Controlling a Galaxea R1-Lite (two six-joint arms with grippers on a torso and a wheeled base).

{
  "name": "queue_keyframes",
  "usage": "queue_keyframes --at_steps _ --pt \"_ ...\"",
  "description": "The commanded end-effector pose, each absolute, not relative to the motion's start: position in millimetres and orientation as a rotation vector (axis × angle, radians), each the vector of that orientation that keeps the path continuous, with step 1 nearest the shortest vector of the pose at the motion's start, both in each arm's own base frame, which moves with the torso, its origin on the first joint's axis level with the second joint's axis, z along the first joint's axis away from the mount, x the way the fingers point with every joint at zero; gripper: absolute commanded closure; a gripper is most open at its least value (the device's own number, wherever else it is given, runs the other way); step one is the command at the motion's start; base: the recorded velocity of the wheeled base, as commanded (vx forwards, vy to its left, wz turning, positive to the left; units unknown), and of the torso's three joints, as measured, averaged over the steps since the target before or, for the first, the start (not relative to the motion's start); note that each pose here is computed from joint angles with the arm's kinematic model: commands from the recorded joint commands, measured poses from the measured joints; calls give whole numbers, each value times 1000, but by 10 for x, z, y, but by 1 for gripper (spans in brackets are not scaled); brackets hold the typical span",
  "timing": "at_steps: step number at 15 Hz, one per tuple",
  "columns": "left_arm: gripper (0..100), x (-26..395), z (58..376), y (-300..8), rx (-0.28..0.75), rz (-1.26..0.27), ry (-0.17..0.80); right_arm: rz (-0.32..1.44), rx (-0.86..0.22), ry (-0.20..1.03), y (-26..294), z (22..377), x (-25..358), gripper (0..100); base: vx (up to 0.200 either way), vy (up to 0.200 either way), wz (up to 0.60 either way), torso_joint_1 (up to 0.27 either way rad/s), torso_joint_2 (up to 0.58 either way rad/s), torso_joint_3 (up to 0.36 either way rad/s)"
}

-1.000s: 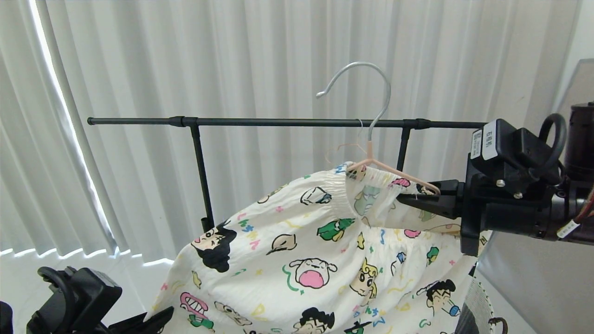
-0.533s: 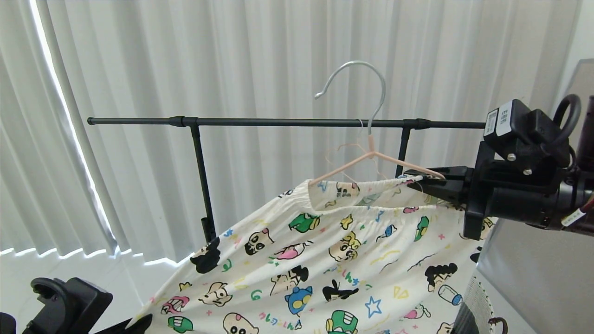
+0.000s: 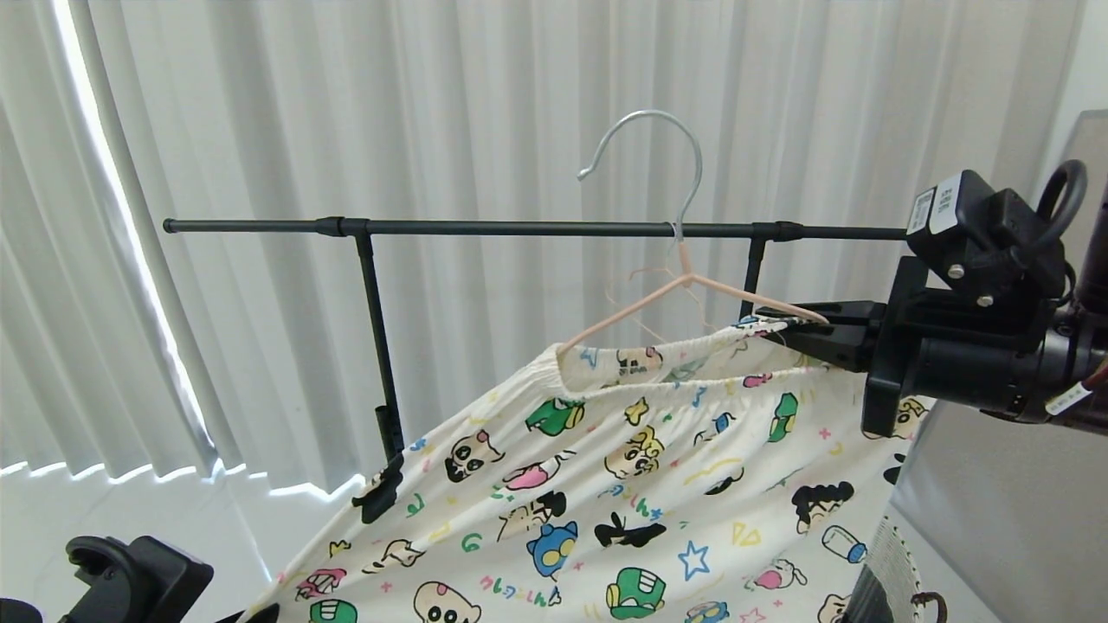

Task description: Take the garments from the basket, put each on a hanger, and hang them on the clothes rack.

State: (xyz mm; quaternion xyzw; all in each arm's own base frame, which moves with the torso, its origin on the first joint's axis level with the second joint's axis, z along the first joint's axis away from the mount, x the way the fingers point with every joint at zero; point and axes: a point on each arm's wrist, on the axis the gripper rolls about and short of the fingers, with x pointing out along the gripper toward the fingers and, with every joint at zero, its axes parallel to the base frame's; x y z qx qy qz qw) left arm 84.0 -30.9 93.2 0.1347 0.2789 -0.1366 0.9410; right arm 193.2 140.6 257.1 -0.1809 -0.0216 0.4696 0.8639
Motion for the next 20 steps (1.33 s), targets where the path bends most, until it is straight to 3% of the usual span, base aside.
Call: queue_keyframes --at_steps 1,2,3,10,12,15,18,20 --pt "100 852 958 -313 272 -276 557 984 -380 -48 1407 2574 1931 100 0 0 0 0 0 0" --pt "100 866 985 -319 272 -277 545 984 -381 -48 1407 2574 1931 100 0 0 0 0 0 0" --pt "0 878 1018 -324 268 -276 528 981 -381 -48 1406 2574 1932 100 0 0 0 0 0 0" --pt "0 795 1197 -293 233 -280 386 951 -385 -32 1383 2553 1968 100 0 0 0 0 0 0" --pt "0 742 1230 -272 269 -286 337 926 -388 -15 1357 2533 1989 100 0 0 0 0 0 0" --pt "0 702 1317 -261 280 -296 270 820 -373 60 1308 2440 2073 100 0 0 0 0 0 0" --pt "0 784 1604 -296 251 -309 176 695 -386 170 1211 2339 2129 100 0 0 0 0 0 0" --pt "0 923 1736 -339 254 -289 175 571 -420 264 1130 2276 2129 100 0 0 0 0 0 0"
